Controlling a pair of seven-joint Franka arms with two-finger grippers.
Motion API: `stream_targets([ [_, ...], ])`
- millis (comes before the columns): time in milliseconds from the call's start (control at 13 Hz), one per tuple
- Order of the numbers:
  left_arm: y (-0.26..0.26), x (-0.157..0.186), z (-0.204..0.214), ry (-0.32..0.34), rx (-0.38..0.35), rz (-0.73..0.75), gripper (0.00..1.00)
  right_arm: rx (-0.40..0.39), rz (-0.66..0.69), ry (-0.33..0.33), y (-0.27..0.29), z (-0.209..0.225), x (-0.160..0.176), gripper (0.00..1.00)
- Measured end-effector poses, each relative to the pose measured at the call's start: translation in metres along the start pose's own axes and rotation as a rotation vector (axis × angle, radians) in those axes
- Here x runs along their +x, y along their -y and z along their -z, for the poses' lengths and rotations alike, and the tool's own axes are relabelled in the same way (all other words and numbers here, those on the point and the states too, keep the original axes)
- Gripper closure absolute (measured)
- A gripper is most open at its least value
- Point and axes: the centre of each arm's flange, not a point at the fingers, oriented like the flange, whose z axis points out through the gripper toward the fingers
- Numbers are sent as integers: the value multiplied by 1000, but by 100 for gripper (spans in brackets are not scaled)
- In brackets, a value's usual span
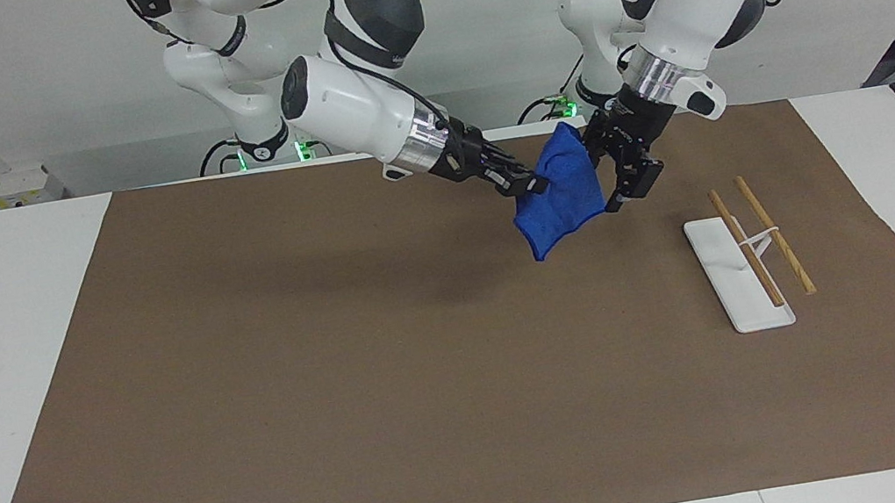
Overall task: Right arm passes towel to left arm to hang
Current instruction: 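Carry the towel with the right gripper while the left gripper reaches it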
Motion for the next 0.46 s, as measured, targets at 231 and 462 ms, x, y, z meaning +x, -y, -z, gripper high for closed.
stream_targets([
  [231,3,-15,-13,12,-16,17,26,0,0,0,0,0,0,92],
  [462,1,-15,-25,9,-13,23,47,-1,0,0,0,0,0,92],
])
